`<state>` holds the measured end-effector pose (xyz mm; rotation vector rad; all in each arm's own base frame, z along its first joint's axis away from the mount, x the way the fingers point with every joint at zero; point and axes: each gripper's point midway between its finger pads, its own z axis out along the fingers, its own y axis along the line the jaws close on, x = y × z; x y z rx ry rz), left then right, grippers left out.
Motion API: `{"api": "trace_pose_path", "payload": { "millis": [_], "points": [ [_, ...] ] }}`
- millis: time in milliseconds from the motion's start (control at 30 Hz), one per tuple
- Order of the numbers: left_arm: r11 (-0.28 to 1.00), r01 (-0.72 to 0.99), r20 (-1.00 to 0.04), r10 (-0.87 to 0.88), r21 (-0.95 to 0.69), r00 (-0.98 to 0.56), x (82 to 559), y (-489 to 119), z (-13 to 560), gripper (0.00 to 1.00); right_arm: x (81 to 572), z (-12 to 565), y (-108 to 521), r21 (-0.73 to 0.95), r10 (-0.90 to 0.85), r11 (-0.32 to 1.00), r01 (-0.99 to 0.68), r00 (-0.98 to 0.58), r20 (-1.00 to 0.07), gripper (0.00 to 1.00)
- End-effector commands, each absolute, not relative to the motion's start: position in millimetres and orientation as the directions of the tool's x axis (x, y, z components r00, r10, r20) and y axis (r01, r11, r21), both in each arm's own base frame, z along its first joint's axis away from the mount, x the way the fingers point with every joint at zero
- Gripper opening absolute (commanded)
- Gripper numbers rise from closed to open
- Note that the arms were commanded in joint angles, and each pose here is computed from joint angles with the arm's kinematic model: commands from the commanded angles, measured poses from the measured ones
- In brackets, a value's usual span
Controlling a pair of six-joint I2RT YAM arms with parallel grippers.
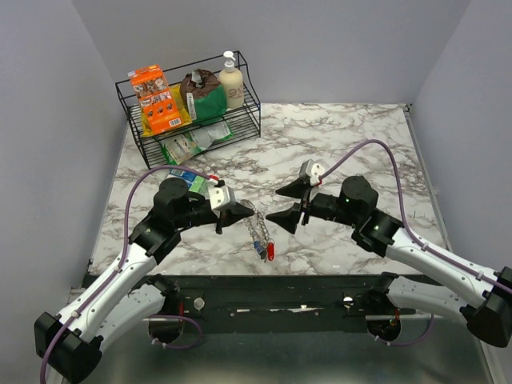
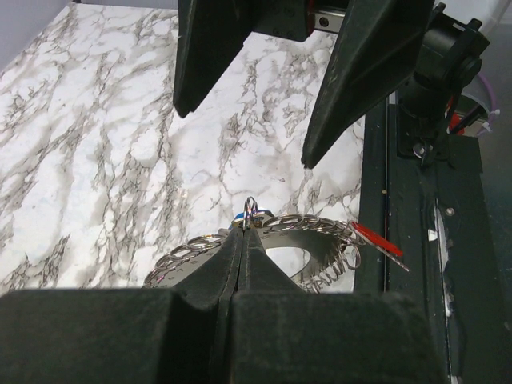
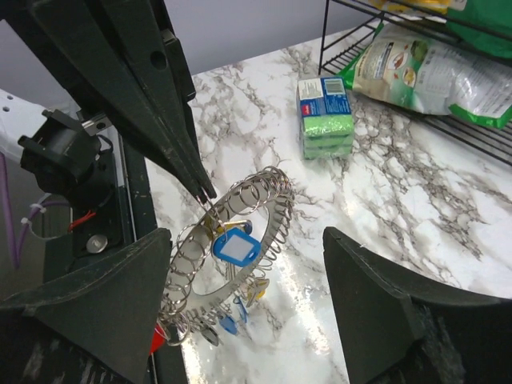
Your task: Put the keys on the keyring
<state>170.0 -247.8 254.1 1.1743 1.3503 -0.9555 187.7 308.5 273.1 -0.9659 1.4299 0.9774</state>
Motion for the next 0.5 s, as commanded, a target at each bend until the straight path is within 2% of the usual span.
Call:
{"api": "trace_pose_path", "payload": {
  "millis": [0,300,467],
  "points": [
    [0.130,0.979,-0.986,0.079,0.155,0.146,157.9,-251.6,284.7,0.00,184.3,281.2,300.3,-0.023,-0.014,0.318,-0.948,0.019,-1.000,0.85],
    [0.054,0.981,-0.982,0.013,0.186,0.186,141.6,-255.8,298.9,0.00,138.3,299.0,299.8,-0.092,0.082,0.054,-0.994,0.097,-0.992,0.85],
    [0.031,0.985,-0.985,-0.022,0.171,0.172,135.1,-258.9,303.6,0.00,119.0,308.5,305.3,-0.078,0.109,-0.081,-0.994,0.069,-0.992,0.78]
  ]
}}
